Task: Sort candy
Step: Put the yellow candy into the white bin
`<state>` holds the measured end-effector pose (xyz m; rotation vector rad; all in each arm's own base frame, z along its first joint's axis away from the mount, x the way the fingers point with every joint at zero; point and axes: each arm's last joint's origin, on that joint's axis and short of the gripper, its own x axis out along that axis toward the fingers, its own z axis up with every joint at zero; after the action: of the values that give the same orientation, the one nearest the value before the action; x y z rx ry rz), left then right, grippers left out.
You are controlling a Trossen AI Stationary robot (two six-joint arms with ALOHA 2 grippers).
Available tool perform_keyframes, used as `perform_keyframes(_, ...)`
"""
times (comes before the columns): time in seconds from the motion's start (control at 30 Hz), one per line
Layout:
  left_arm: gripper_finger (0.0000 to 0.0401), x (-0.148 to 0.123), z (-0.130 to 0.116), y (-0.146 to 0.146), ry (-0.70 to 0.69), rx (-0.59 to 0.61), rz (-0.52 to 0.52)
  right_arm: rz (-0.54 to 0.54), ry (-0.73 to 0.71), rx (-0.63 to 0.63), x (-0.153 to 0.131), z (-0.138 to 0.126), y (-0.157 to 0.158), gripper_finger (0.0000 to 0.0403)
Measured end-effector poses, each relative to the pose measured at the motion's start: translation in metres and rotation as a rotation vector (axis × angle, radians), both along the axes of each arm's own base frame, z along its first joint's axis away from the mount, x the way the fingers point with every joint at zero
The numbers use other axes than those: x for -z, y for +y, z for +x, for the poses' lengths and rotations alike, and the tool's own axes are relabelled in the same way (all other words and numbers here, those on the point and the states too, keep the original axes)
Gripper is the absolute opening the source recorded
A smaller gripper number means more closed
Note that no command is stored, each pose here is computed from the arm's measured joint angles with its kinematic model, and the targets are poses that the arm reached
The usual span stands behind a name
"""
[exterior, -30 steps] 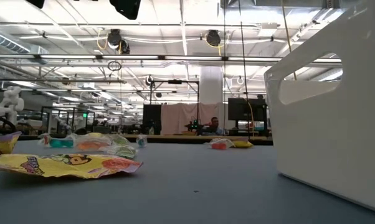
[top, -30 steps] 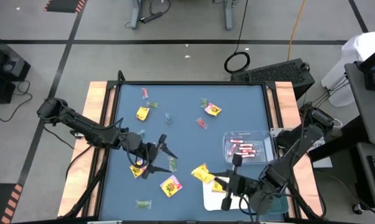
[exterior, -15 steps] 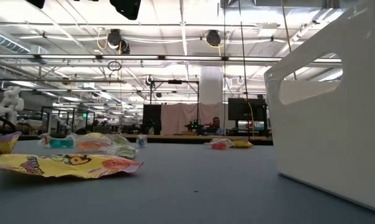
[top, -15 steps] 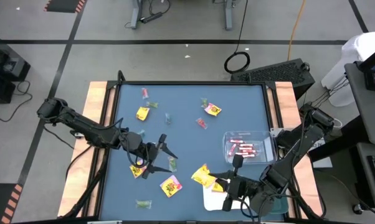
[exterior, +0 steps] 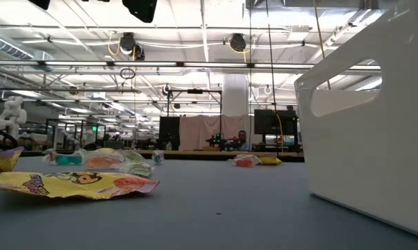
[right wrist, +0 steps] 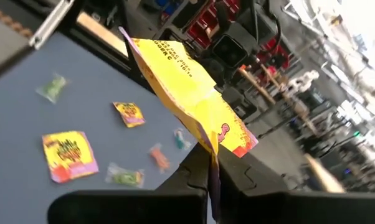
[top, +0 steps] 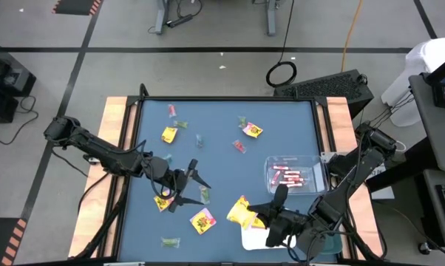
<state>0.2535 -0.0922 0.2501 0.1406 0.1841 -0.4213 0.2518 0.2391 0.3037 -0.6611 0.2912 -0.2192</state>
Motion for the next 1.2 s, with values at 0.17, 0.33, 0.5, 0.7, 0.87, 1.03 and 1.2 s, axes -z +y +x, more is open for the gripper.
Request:
perform_keyframes(0.17,0.0279,0.0,0.0,0.0,0.0,0.0,0.001,-0.126,0.039,-0.026,0.0,0.0001,-0.0001,0.0002)
perform_keyframes(0.33,0.0279,0.0,0.0,0.0,-0.001,0.001,0.002,-0.205,0.064,-0.042,0.0,0.0001,-0.0001,0.0002)
perform_keyframes(0.5,0.0279,0.0002,0.0,0.0,0.0,0.001,0.003,-0.212,0.066,-0.044,0.0,0.0001,-0.0001,0.0002)
perform_keyframes(0.7,0.0279,0.0002,0.0,0.0001,0.0,0.001,0.002,-0.18,0.056,-0.037,0.0,0.0001,-0.0001,0.0002)
perform_keyframes(0.87,0.0279,0.0002,0.0,0.0,0.002,0.0,-0.002,-0.087,0.027,-0.018,0.0,0.0001,-0.0001,0.0002)
perform_keyframes(1.03,0.0279,0.0002,0.0,0.0001,0.002,-0.001,-0.002,0.062,-0.019,0.013,0.0,0.0001,-0.0001,0.0002)
perform_keyframes(1.2,0.0279,0.0002,0.0,0.0001,0.002,-0.001,-0.002,0.15,-0.047,0.032,0.0,0.0001,-0.0001,0.0002)
